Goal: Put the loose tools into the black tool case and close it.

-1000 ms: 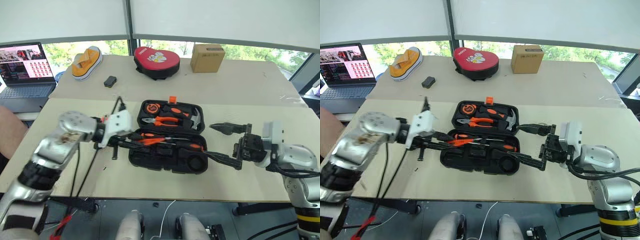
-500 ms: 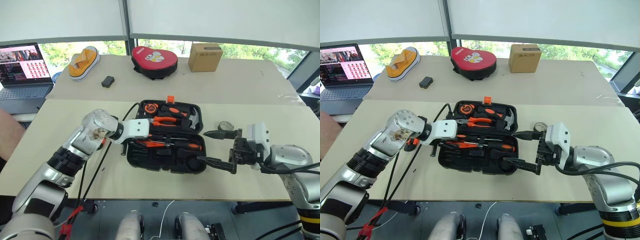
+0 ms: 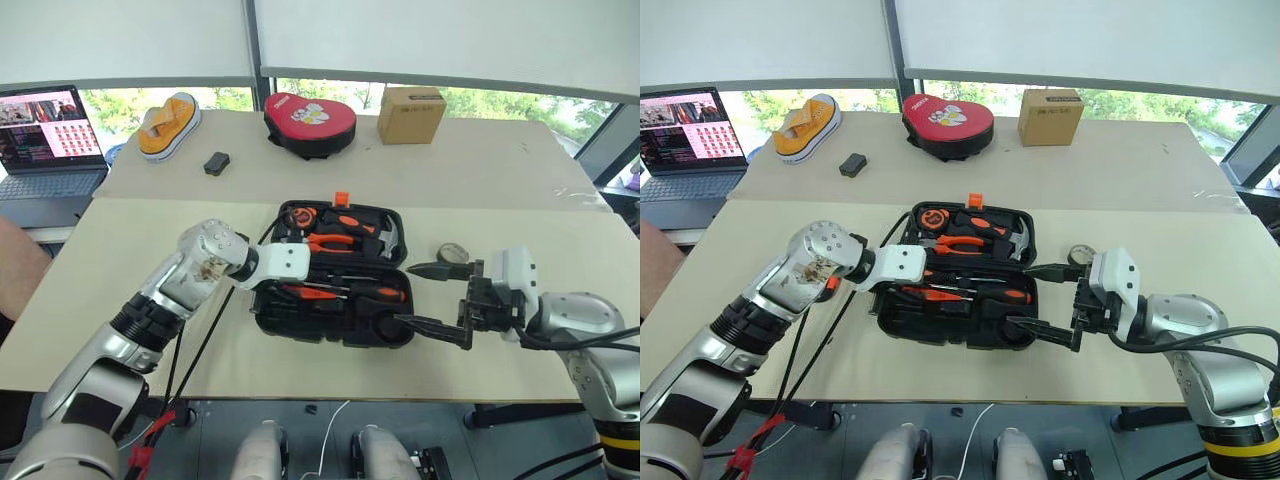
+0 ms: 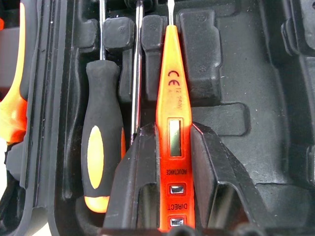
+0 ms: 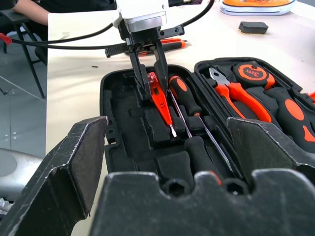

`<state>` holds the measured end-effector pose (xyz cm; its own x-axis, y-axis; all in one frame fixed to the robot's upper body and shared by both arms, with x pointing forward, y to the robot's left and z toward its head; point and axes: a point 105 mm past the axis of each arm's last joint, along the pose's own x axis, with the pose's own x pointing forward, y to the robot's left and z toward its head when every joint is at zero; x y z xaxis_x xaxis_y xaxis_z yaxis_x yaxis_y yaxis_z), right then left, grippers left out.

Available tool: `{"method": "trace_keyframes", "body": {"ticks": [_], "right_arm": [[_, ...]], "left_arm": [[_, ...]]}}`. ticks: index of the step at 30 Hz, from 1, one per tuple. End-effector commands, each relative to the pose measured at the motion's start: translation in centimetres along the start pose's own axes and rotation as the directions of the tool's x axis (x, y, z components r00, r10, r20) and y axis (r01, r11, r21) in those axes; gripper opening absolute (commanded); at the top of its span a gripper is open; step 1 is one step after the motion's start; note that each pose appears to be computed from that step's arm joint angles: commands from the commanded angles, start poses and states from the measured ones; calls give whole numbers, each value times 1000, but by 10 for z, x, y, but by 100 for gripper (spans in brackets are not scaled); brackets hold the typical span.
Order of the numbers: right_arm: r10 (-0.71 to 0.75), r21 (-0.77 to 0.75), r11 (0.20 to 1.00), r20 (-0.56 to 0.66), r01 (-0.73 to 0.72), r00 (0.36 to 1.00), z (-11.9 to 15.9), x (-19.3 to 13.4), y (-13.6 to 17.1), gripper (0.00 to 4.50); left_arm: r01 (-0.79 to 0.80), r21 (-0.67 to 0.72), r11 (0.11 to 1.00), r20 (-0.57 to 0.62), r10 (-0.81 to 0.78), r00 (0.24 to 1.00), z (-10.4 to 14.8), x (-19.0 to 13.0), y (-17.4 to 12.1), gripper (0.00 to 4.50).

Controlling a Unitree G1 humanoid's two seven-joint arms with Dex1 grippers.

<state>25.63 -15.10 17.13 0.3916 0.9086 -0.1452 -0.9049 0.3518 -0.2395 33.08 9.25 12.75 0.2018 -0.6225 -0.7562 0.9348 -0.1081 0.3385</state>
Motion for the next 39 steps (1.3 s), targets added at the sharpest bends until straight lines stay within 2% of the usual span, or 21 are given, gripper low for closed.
{"method": "trace_keyframes", "body": {"ticks": [1,5,7,8,11,16,20,23,26,30,31,37,39], "right_arm": [[-15,-28,1000,13,15,1000,5,0,-1,450],[-17,-24,1000,9,17,1000,3,1,-1,450],[-18,-24,1000,9,18,1000,3,2,-2,450],[-17,-24,1000,10,18,1000,3,2,-2,450],[-12,-16,1000,22,12,1000,3,2,-1,450],[-3,3,1000,27,3,1000,2,0,1,450],[1,11,1000,28,-1,1000,-1,1,0,450],[3,13,1000,29,-3,1000,-2,2,-2,450],[3,15,1000,30,-4,1000,-3,2,-3,450],[3,19,1000,29,-3,1000,-3,2,-4,450],[3,20,1000,28,-4,1000,-4,1,-4,450],[0,29,1000,27,-1,1000,-5,1,-2,450],[-2,31,1000,27,1,1000,-5,1,-1,450]], "left_arm": [[25,13,1000,-21,-25,999,-1,3,-4,48],[39,-31,999,-13,-40,999,-3,6,-6,48],[38,-59,998,39,-36,999,3,5,-5,48],[26,-71,997,86,-20,996,10,2,-2,144],[8,-62,998,241,7,970,35,-18,4,236],[-73,-80,994,344,96,934,48,-44,13,236],[-88,-99,991,271,112,956,22,-42,7,236],[-104,-135,985,291,140,947,17,-36,5,236],[-101,-112,989,311,131,941,16,-32,1,165],[-103,-77,992,324,123,938,19,-28,-2,20],[-99,-72,992,324,117,939,19,-26,-3,9],[-122,-56,991,306,134,943,16,-15,-6,9],[-124,-38,992,329,129,935,21,-15,-9,64]]}}
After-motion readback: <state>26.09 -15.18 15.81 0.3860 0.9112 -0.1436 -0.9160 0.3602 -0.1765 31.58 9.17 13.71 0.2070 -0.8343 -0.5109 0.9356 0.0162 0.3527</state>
